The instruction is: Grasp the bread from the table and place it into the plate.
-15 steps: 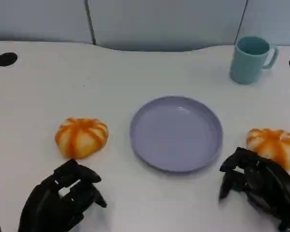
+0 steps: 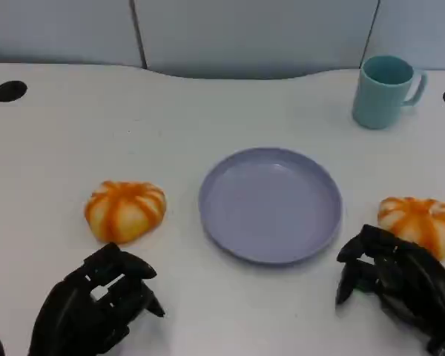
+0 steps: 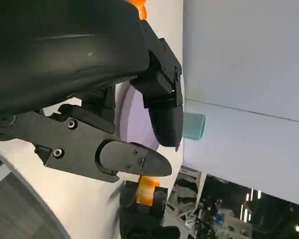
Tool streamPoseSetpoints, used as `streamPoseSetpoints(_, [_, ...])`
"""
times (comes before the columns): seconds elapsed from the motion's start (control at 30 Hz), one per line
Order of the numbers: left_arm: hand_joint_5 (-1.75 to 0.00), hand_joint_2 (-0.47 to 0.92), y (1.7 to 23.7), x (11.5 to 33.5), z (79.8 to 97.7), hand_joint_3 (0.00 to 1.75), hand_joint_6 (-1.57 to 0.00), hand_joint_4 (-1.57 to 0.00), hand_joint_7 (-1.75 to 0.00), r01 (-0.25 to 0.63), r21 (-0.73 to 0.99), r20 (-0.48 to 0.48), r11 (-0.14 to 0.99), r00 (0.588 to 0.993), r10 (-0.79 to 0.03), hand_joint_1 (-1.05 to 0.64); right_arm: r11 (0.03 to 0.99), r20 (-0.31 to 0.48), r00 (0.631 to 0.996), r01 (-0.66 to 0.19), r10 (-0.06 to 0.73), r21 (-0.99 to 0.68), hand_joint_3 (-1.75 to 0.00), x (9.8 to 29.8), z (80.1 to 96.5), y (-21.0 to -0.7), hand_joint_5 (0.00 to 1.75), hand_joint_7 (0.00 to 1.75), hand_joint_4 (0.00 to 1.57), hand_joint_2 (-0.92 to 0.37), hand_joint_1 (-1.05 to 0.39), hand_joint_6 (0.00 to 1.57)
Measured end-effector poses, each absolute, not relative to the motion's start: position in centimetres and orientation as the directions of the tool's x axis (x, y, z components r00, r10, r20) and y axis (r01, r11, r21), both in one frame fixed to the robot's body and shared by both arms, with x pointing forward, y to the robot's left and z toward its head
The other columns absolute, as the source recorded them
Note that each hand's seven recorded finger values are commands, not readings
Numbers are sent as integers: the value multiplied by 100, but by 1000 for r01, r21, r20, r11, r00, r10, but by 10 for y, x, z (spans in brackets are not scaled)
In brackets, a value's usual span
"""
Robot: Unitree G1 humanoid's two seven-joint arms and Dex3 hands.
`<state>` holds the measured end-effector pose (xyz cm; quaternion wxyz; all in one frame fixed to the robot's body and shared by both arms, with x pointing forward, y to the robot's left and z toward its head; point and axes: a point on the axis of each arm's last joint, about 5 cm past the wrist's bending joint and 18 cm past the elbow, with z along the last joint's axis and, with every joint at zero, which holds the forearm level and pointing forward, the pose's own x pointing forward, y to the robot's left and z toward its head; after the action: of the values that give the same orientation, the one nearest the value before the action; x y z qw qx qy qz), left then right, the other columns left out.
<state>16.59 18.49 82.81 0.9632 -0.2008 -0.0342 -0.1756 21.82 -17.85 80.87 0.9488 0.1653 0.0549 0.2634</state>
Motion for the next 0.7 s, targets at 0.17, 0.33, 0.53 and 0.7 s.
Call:
streamPoseSetpoints(0.17, [-172,92,185,166,828,17,-57,-47,-120,352,-375,136,858,936,-324,-47,807,-17,855,-482,518,343,-26,218,809,-179,153,113,71,-92,-52,70])
streamPoseSetpoints(0.33, [-171,92,184,166,828,16,-57,-47,-120,352,-370,141,860,936,-323,-47,799,-18,847,-494,532,343,-27,219,808,-180,151,109,70,-92,-52,71])
streamPoseSetpoints(0.53, [-175,92,184,166,828,15,-54,-45,-127,340,-375,136,863,940,-312,-45,796,-11,846,-497,533,345,-25,219,808,-180,150,107,70,-92,-52,72])
streamPoseSetpoints(0.7, [-175,92,183,166,828,15,-54,-44,-126,340,-377,132,862,940,-313,-47,807,-19,852,-488,523,331,-26,220,808,-180,151,108,70,-92,-52,72])
